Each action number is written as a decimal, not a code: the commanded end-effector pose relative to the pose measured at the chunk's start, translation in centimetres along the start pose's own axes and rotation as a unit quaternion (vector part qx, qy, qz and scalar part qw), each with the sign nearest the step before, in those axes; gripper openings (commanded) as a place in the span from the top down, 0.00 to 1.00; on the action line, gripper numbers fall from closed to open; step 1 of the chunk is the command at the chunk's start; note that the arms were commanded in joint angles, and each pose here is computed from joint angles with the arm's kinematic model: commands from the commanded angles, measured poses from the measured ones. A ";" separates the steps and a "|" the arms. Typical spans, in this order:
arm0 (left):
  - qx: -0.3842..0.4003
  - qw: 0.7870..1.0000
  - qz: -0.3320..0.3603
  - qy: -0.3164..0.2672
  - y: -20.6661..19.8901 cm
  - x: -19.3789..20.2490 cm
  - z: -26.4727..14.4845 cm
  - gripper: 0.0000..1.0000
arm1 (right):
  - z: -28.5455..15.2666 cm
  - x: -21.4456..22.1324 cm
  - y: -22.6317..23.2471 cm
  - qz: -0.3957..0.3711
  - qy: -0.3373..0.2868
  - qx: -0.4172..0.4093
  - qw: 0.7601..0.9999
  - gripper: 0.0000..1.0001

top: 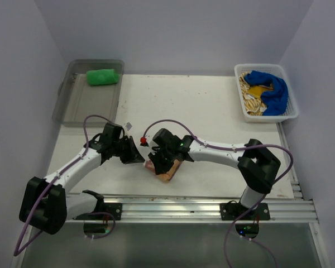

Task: Roll the towels
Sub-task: Roll the towel

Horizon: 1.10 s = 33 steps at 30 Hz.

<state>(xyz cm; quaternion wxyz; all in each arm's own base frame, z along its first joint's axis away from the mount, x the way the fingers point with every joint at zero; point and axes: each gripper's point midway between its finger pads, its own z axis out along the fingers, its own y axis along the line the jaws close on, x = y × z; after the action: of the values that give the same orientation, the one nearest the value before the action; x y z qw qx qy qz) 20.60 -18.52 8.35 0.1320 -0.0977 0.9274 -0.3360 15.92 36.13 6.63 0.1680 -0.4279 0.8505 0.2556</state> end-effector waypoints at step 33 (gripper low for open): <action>0.120 0.989 0.083 0.023 -2.4 1.5 0.8 1.00 | 2.0 0.1 -1.6 0.058 0.074 -0.098 0.991 1.00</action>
<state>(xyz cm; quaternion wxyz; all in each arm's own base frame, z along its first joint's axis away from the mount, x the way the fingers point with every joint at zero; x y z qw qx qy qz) 18.41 -20.29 7.31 0.1182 -0.0297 0.9022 -0.4137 16.93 36.03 3.83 0.0433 -0.4032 0.8601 0.3094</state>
